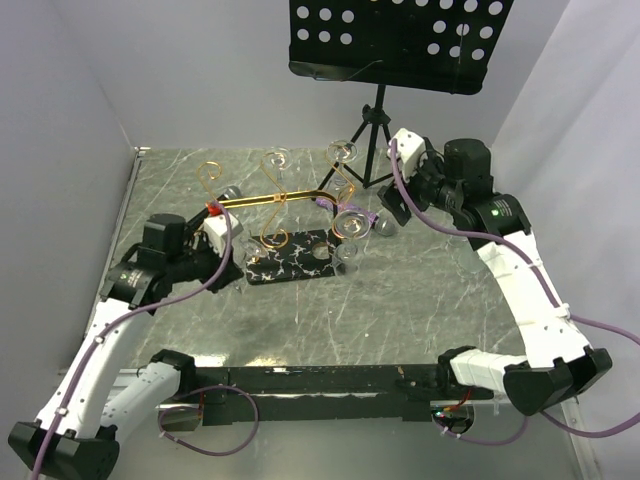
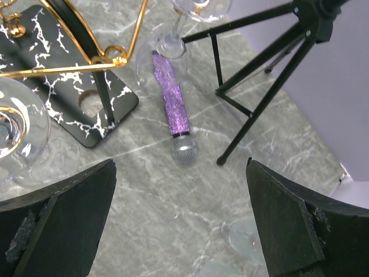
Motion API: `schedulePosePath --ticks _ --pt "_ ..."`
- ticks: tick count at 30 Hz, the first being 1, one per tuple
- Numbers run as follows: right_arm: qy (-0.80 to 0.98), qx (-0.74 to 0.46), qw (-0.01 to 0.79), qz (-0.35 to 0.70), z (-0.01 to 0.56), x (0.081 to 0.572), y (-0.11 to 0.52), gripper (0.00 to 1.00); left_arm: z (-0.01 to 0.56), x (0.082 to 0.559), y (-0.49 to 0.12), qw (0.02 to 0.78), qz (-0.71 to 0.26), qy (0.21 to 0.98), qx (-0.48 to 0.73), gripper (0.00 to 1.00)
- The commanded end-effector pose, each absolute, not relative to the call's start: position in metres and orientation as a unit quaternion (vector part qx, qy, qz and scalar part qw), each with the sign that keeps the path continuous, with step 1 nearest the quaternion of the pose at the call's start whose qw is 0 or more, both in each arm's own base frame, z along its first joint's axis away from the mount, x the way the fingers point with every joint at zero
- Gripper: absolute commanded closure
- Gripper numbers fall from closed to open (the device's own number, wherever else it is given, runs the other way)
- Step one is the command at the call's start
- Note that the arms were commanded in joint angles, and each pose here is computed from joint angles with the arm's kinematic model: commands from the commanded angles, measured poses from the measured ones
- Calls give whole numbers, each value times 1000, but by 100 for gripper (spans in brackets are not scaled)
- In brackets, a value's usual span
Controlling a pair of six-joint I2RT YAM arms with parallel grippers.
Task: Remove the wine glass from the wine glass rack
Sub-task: Place the wine glass at the center of the board.
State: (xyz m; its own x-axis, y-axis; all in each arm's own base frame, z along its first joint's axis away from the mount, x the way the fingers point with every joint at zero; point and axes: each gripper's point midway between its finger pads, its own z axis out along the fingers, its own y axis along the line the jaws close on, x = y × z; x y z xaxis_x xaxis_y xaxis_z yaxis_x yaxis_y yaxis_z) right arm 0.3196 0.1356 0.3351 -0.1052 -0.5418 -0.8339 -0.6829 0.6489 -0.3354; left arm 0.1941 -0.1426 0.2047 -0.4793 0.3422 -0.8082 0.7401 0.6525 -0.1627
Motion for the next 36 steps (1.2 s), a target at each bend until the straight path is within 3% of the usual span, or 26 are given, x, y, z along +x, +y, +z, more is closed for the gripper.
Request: schedulePosePath --ticks 1,11,17,26,36 --pt "704 -424 565 77 360 333 154 0 242 199 -137 426 -241 800 347 99" --pt "686 -441 571 91 364 347 176 0 237 157 -124 375 -218 766 475 99" --pt "683 -443 572 96 366 351 183 0 274 164 -123 446 -197 752 443 99" --pt "680 -443 576 98 369 352 190 0 346 197 -79 575 -106 768 260 99" --pt "616 -439 650 76 409 358 214 0 408 250 -2 633 -76 767 -76 99"
